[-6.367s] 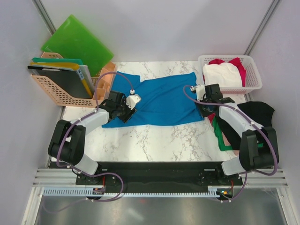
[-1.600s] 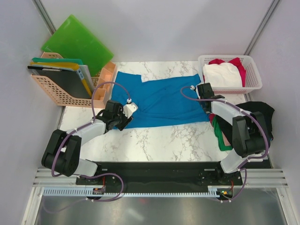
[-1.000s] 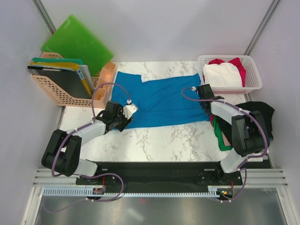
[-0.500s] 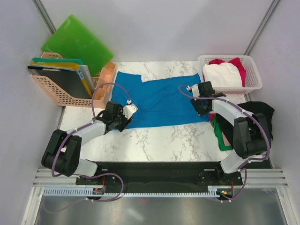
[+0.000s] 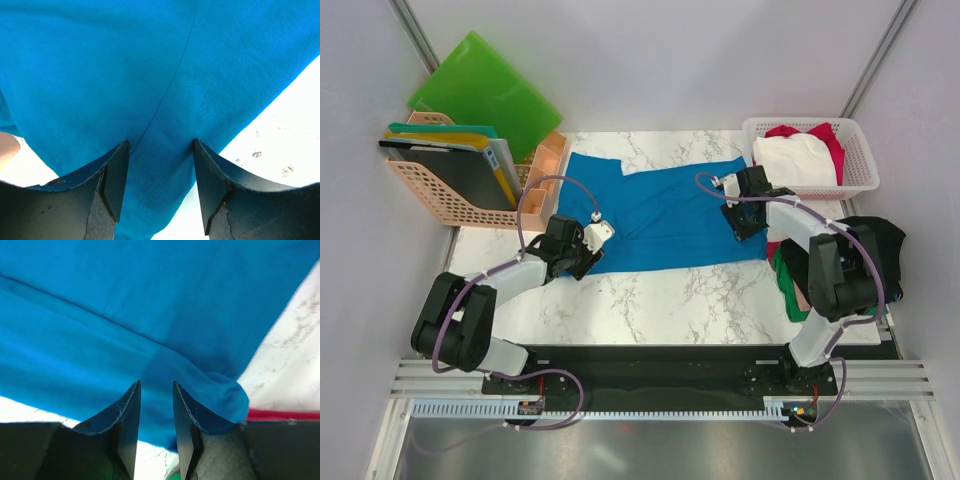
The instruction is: Fold and stack the t-shirts
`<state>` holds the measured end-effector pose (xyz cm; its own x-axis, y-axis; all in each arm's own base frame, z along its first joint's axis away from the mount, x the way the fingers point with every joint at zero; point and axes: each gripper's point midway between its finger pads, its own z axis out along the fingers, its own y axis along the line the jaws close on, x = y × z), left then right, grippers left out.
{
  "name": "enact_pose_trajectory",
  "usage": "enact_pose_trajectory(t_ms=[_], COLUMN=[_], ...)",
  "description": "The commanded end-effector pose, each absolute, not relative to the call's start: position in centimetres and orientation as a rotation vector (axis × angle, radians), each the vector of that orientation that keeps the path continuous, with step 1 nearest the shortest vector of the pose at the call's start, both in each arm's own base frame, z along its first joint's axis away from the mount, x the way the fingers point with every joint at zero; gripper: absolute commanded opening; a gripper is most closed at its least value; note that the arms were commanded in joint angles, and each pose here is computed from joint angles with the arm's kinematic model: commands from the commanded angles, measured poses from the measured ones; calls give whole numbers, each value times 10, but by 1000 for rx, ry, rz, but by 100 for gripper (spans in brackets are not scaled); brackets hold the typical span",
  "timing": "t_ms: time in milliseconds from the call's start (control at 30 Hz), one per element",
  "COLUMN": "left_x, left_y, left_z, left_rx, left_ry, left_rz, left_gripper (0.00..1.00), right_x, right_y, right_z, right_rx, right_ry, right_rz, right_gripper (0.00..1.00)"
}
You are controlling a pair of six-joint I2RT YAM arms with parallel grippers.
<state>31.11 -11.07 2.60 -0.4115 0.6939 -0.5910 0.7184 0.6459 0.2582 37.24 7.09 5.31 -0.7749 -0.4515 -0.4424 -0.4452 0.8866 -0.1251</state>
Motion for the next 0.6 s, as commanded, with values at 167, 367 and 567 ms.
enact_pose_trajectory(t_ms=[167, 367, 567], left_x=[318, 319, 319], left_y=[-112, -112, -112], left_z=[36, 33, 28], left_rx=[1109, 1112, 1118], left_ry=[2142, 2147, 2163], left_rz=[-22, -23, -27], left_gripper=[61, 61, 61], right_x=[386, 365, 371], right_y=[70, 79, 72], right_z=[57, 67, 27], right_rx=[-638, -669, -691], right_ry=[2575, 2572, 2652], right_rz=[-33, 60, 4], right_gripper=[38, 41, 39])
